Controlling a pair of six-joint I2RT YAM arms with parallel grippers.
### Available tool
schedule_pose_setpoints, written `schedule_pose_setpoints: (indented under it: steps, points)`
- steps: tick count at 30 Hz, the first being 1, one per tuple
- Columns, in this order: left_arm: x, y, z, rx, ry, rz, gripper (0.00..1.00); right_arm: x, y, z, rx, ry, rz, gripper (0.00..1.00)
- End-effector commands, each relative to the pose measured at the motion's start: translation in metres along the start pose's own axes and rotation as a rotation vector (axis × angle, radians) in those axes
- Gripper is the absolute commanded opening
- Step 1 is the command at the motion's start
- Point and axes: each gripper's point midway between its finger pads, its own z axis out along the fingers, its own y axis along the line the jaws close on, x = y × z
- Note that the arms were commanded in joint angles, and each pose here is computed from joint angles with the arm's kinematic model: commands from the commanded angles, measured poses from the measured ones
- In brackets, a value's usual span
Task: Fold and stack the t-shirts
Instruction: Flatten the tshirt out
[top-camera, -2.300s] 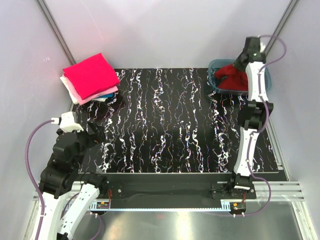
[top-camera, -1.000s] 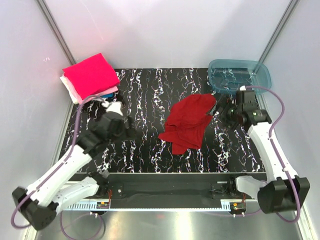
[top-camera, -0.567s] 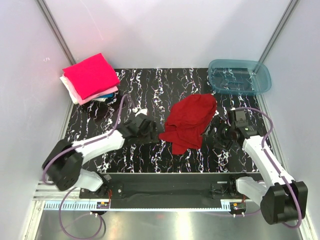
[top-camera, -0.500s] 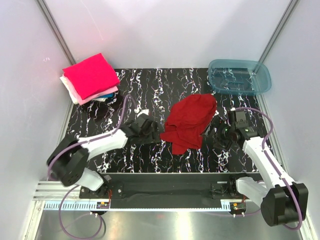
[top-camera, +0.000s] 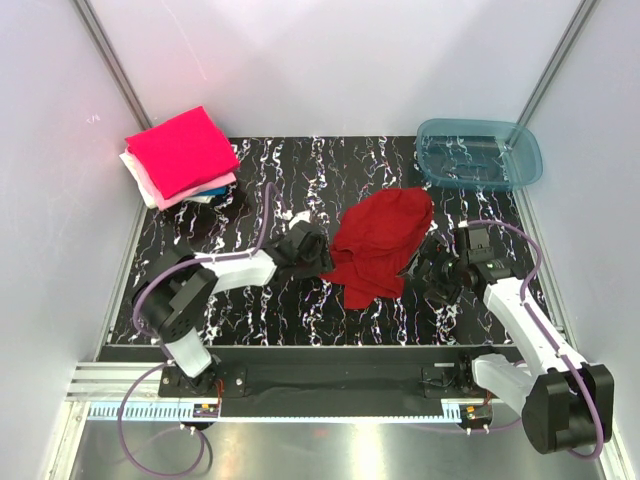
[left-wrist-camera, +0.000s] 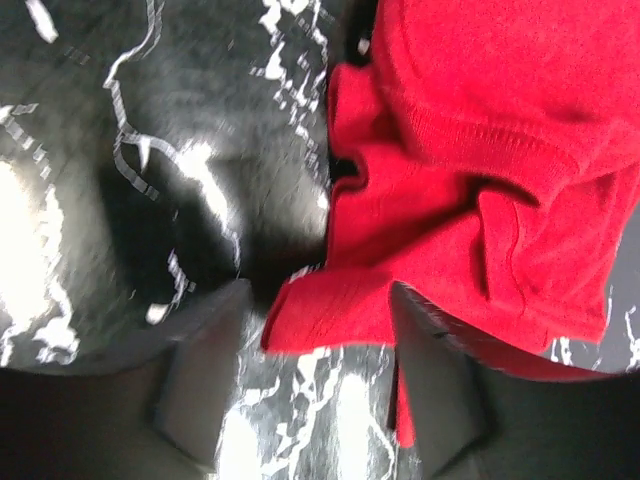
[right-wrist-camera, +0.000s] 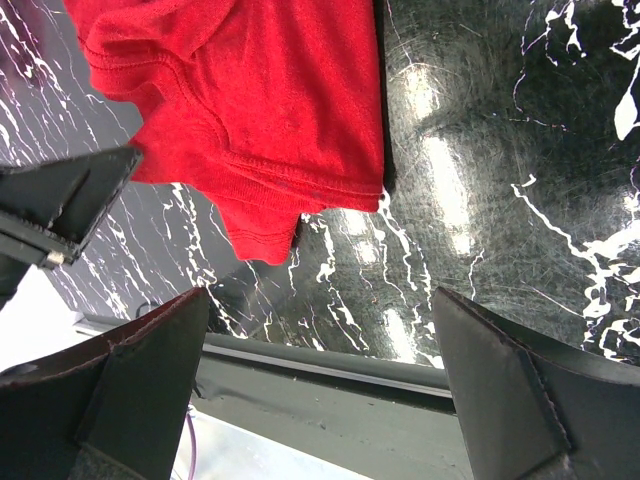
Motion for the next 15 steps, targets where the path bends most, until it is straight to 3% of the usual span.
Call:
schedule_pose_setpoints:
  steps: [1,2,6,7,11,14,15]
  points:
    - [0.003,-0.004,0.013,0.008,0.013,-0.010,0.58,-0.003,0.012,-0.003,-0.044,-0.017,-0.025,1.00]
    - [0.006,-0.002,0.014,0.006,0.025,-0.013,0.54,-0.003,0.012,-0.003,-0.044,-0.017,-0.028,1.00]
    - [0.003,-0.018,0.011,0.082,0.022,-0.007,0.07,-0.003,0.010,-0.003,-0.038,-0.018,-0.023,1.00]
    - [0.001,-0.023,0.006,0.100,0.015,-0.011,0.00,-0.004,0.010,-0.003,-0.037,-0.020,-0.026,1.00]
    - [-0.014,-0.046,-0.032,0.191,-0.008,-0.036,0.00,-0.013,0.012,-0.013,-0.005,-0.046,-0.050,1.00]
    - [-0.047,-0.064,-0.088,0.218,-0.077,-0.092,0.00,-0.022,0.017,-0.022,0.011,-0.077,-0.062,1.00]
    - [-0.073,-0.084,-0.127,0.290,-0.140,-0.119,0.00,-0.026,0.018,-0.024,0.015,-0.090,-0.064,1.00]
